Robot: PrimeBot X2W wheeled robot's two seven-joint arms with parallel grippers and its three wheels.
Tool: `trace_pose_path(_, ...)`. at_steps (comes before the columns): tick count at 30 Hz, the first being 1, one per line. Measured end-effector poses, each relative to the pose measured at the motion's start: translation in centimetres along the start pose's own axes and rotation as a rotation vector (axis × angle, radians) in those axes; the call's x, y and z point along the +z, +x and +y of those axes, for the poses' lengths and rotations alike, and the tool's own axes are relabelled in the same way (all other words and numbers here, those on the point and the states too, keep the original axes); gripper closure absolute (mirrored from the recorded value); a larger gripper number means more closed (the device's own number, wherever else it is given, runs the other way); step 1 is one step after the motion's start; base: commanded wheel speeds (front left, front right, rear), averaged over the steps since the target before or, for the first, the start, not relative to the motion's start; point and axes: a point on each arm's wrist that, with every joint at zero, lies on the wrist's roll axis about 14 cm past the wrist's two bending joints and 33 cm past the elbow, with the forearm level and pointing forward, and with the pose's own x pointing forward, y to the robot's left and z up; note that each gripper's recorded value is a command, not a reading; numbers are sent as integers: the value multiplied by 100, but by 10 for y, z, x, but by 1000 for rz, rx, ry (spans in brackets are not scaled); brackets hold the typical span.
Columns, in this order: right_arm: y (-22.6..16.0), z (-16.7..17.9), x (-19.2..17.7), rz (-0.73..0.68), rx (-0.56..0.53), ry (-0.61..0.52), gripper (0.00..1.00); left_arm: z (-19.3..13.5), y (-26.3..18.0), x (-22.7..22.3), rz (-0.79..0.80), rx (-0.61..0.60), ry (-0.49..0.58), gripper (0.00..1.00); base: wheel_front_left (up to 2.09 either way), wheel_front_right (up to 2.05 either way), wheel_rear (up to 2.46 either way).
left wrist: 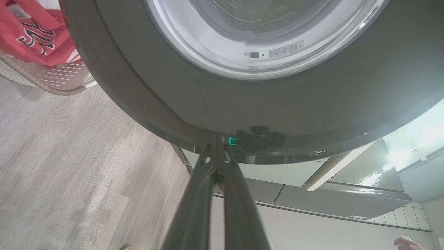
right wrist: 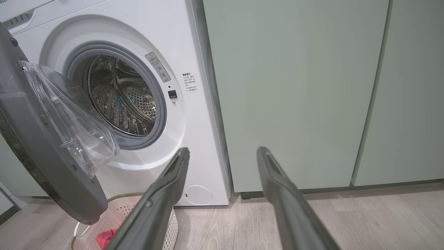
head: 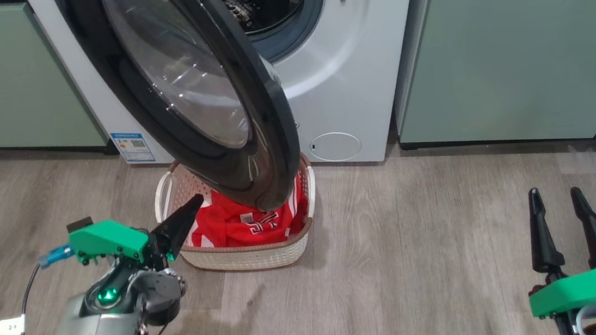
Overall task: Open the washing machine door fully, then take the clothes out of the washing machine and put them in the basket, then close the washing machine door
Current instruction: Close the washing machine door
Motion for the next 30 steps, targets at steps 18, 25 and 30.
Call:
trace_pose_path(18,-17,-28,-6,23,-88,-6,0,3,42,-34,123,23,10,100,0,0,0)
trace_pose_path(25,-22,-46,-13,46,-145,-13,0,-5,76,-47,184,15,18,100,0,0,0)
trace_pose_path(30,-20,-56,-14,51,-174,-20,0,0,93,-53,213,30,17,100,0,0,0)
